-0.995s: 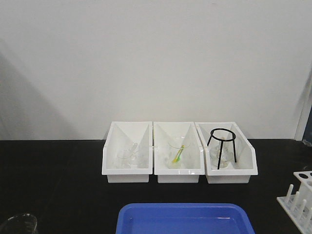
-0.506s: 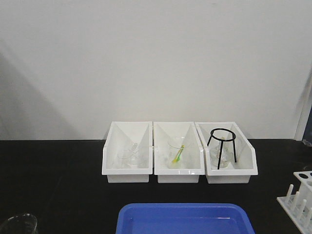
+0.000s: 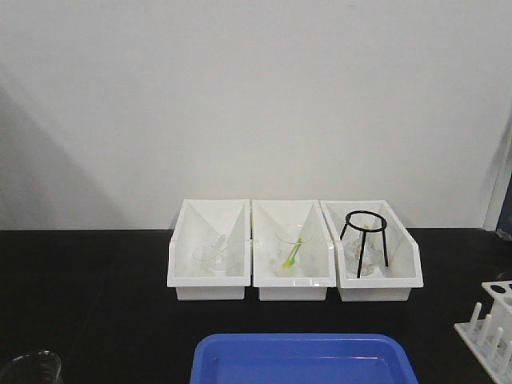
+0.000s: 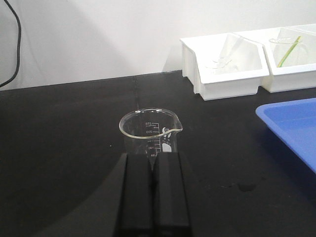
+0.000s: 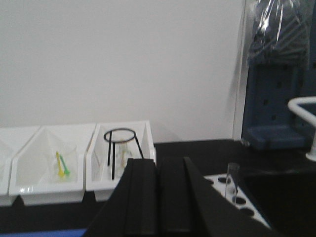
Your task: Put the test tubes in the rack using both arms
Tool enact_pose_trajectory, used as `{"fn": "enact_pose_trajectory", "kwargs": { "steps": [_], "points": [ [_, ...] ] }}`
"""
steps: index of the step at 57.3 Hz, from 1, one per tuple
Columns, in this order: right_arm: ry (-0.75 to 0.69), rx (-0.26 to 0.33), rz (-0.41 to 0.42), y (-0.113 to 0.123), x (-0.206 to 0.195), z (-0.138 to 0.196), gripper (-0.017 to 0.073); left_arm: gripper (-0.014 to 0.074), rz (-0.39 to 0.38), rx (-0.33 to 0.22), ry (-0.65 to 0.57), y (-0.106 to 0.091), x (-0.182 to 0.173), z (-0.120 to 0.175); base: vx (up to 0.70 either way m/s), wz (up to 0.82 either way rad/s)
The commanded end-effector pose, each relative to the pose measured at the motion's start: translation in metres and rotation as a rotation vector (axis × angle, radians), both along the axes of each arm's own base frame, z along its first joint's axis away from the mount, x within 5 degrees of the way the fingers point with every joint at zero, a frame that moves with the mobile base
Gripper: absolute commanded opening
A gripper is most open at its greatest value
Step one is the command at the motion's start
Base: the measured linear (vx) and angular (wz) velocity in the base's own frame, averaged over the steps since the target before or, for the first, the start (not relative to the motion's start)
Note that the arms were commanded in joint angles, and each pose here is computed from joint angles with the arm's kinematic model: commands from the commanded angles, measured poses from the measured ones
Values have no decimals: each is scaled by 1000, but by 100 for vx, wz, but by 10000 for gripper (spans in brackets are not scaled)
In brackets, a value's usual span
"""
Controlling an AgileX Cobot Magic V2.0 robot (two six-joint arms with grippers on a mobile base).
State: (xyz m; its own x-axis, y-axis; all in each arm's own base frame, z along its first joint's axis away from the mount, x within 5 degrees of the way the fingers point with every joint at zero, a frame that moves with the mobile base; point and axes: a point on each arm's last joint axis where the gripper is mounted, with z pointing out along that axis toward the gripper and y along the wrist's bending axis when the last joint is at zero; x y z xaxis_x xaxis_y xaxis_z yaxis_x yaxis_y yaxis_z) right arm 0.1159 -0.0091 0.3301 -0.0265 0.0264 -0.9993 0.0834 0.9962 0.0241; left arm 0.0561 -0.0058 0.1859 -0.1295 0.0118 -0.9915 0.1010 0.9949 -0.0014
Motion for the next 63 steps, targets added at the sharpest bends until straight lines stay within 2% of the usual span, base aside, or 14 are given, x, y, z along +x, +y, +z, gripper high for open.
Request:
{"fn": "enact_pose_trajectory", "kwargs": {
  "steps": [1, 12, 19, 23, 30, 53, 63],
  "points": [
    [-85, -36, 19, 3, -17, -9, -7, -20, 1, -26, -69, 0, 0, -1, 0, 0],
    [-99, -24, 20, 5, -51, -79, -7, -20, 1, -26, -69, 0, 0, -1, 0, 0],
    [-129, 8, 21, 6, -62, -118, -7, -20, 1, -26, -69, 0, 0, -1, 0, 0],
    [-51, 38, 22, 6, -58, -134, -7, -20, 1, -26, -69, 0, 0, -1, 0, 0],
    [35, 35, 15, 5, -56, -140, -7, -20, 1, -26, -69, 0, 0, -1, 0, 0],
    [34, 34, 16, 5, -56, -140, -7, -20, 1, -25, -68, 0, 0, -1, 0, 0],
    [-10, 31, 16, 5, -60, -138, -7, -20, 1, -25, -67, 0, 0, -1, 0, 0]
  ]
}}
